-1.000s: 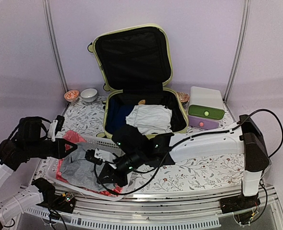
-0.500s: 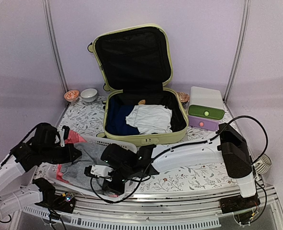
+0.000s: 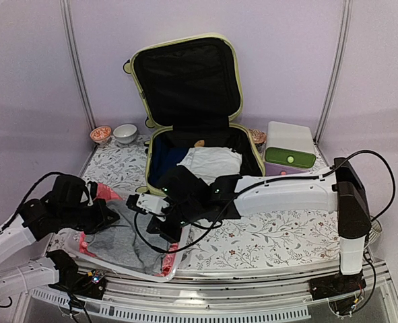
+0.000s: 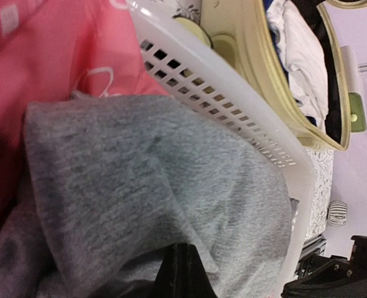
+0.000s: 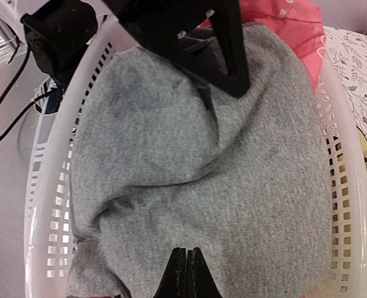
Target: Open, take out, and arrange the luggage
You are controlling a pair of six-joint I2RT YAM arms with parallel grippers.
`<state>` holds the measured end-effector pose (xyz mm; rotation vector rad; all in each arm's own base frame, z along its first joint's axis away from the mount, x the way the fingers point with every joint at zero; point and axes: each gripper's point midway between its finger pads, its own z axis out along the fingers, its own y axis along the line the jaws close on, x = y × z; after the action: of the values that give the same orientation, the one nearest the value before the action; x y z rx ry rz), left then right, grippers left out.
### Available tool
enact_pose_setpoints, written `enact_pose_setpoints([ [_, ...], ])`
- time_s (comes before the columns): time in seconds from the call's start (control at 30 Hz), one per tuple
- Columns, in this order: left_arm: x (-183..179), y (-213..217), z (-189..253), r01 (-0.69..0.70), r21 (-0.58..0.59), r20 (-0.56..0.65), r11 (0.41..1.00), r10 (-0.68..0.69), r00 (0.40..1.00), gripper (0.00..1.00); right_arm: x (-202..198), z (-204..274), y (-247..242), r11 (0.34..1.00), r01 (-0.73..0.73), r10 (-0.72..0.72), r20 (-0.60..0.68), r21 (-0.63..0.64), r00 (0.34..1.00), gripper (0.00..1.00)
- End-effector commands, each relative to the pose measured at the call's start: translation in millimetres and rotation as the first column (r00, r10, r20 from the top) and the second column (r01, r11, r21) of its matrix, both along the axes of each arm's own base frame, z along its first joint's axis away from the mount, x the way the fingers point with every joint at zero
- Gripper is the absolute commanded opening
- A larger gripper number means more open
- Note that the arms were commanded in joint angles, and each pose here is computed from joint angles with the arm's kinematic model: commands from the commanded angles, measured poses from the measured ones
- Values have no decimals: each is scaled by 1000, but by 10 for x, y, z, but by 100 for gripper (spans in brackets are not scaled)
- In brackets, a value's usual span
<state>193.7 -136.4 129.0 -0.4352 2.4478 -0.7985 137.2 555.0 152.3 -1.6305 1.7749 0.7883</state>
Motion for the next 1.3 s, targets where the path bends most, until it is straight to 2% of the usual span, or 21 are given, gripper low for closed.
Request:
enact_pose_setpoints([
  [0.0,-38,67,-393,-105,49,-119,993,110,987,0,129,-360,14,997,33,-30,32,-76,999,2],
  [0.17,-19,211,-672,-215,85,-142,973,226,964,0,244,-818,-30,982,82,-75,44,-171,996,2],
  [0.3,9,255,-713,-219,122,-127,968,234,964,0,268,-673,-66,986,78,-75,27,-150,997,2],
  [0.47,262,98,-46,-104,113,73,988,96,993,0,424,-3,-201,995,97,-97,42,-16,994,2],
  [0.67,552,25,808,-61,166,292,984,10,956,0,824,596,-636,984,160,-167,92,80,982,3],
  [0.73,673,-88,952,-21,190,327,982,-43,944,7,997,689,-826,976,199,-208,111,89,972,4],
  [0.87,933,-557,1129,172,239,393,956,-257,883,27,1391,761,-1272,953,295,-302,173,65,938,7],
  [0.97,1091,-1000,1165,348,257,417,901,-429,801,44,1585,700,-1618,944,330,-324,198,5,925,9],
  [1.07,1282,-1260,1209,409,327,426,852,-519,741,61,1707,560,-1936,941,326,-295,263,-86,919,13],
  [1.17,1417,-1521,1166,465,445,417,765,-637,648,72,1891,408,-2291,917,359,-283,353,-172,892,17],
  [1.2,1479,-1596,1149,477,467,409,745,-660,630,74,1936,388,-2368,914,361,-276,368,-186,888,21],
  [1.27,1602,-1728,1147,496,501,396,709,-697,597,80,2044,379,-2479,909,363,-263,392,-207,881,38],
])
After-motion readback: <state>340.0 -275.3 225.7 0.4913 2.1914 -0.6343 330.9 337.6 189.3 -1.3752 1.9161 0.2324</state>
